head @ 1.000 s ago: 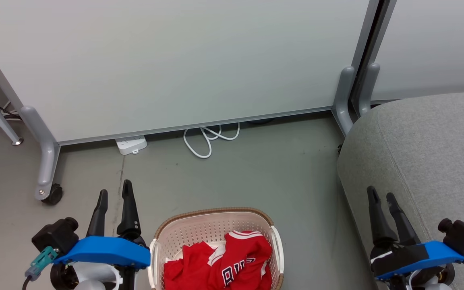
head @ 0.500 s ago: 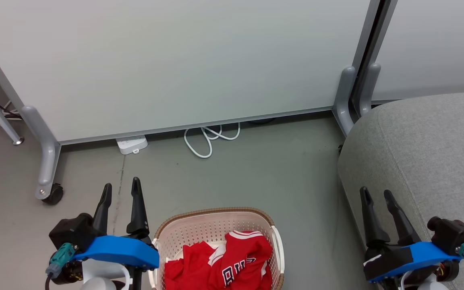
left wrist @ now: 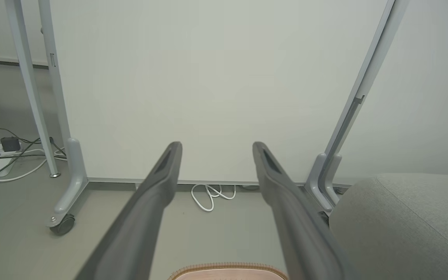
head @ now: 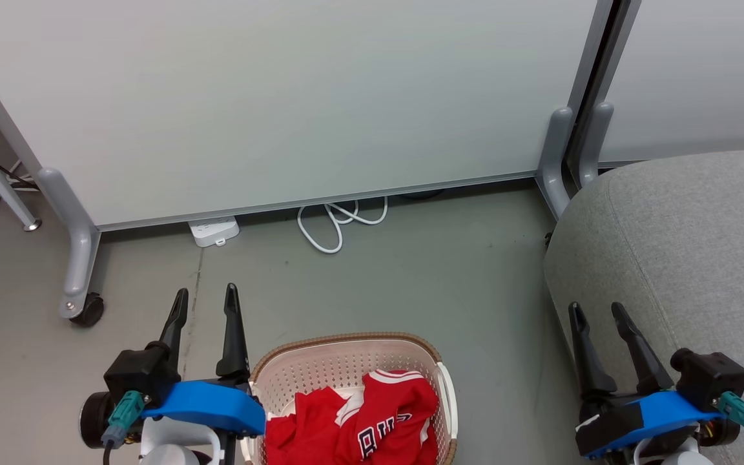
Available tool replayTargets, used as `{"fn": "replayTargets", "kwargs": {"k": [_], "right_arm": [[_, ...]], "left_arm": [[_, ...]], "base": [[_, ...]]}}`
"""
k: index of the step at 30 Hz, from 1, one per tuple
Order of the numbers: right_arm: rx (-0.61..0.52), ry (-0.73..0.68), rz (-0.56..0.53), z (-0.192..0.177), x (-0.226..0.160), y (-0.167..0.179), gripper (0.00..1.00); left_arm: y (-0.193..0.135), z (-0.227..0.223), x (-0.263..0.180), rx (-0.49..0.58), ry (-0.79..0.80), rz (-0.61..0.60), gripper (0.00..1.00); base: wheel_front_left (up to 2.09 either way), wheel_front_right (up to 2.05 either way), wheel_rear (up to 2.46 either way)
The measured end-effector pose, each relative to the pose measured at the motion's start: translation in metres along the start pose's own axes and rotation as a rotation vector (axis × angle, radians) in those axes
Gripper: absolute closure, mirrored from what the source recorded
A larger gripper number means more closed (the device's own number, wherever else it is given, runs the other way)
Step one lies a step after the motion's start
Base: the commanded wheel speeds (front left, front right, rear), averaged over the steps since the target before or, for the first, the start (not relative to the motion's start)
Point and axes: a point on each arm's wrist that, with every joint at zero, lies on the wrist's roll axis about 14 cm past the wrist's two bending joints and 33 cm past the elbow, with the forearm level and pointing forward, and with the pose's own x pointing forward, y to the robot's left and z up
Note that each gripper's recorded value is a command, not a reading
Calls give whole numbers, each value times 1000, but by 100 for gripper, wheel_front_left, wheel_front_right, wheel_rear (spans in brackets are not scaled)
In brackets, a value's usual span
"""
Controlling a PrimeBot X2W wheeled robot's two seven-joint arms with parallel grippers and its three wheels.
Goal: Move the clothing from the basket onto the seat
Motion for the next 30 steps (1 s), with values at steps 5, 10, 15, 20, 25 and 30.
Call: {"fn": "replayTargets", "kwargs": {"k": [5, 10, 15, 20, 25, 30], "right_arm": [[-43, -3, 12, 0, 0, 2, 0], [-84, -8, 22, 1, 0, 4, 0], [-119, -13, 30, 1, 1, 5, 0], [-154, -16, 39, 1, 1, 6, 0], [-182, -22, 46, 2, 1, 7, 0], [-212, -25, 48, 2, 1, 6, 0]], "left_arm": [[-2, 2, 0, 36, -11, -8, 0], [-3, 3, 0, 77, -20, -18, 0], [-4, 3, 0, 107, -25, -24, 0], [-6, 1, 0, 134, -26, -39, 0], [-8, -1, -1, 161, -26, -56, 0], [-8, -2, -2, 189, -27, -63, 0]], "base": [[0, 0, 0], [0, 0, 0], [0, 0, 0], [0, 0, 0], [0, 0, 0], [0, 0, 0]]}}
